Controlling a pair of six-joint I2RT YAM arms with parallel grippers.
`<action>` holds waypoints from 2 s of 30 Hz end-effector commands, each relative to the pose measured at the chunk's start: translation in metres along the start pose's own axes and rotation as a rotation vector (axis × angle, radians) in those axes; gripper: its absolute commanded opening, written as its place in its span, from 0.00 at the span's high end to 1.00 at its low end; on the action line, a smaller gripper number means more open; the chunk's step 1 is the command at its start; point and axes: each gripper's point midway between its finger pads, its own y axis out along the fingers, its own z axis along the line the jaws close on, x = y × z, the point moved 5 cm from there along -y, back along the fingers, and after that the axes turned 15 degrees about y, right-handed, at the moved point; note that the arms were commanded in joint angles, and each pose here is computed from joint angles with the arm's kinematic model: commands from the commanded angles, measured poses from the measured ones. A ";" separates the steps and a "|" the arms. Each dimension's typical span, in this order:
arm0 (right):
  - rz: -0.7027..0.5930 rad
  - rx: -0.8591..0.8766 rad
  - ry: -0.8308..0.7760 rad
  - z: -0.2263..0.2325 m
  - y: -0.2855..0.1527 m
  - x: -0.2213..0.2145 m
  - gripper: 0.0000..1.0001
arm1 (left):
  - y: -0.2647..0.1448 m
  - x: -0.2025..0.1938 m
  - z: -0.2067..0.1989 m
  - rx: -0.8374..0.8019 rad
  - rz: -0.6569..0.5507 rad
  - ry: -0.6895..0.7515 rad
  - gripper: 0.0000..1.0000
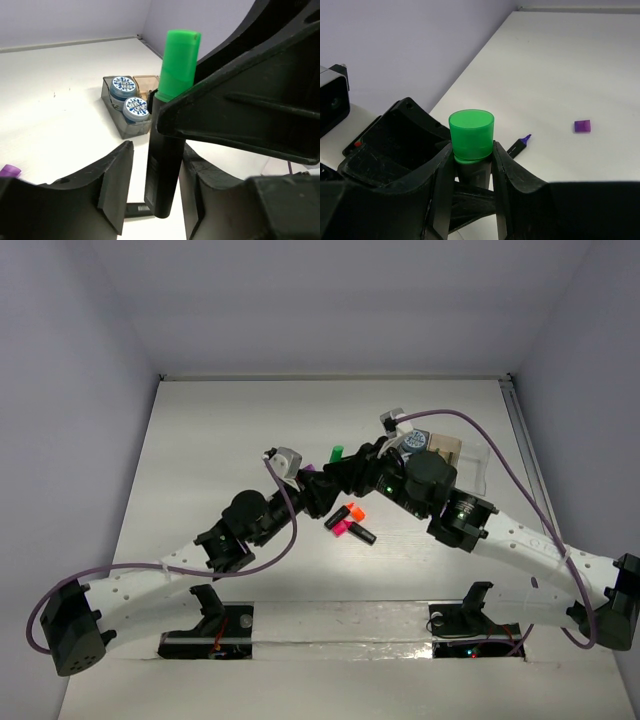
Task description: Sort the stationery into containers
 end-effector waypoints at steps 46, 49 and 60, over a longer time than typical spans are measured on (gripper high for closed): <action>-0.073 0.280 -0.257 0.042 -0.080 0.053 0.00 | -0.034 0.037 -0.039 -0.561 -0.313 -0.315 1.00; -0.093 0.293 -0.258 0.041 -0.070 0.057 0.00 | -0.043 0.042 -0.044 -0.629 -0.346 -0.361 1.00; 0.038 0.530 -0.161 0.041 -0.052 0.050 0.00 | -0.055 0.043 -0.047 -0.740 -0.389 -0.415 1.00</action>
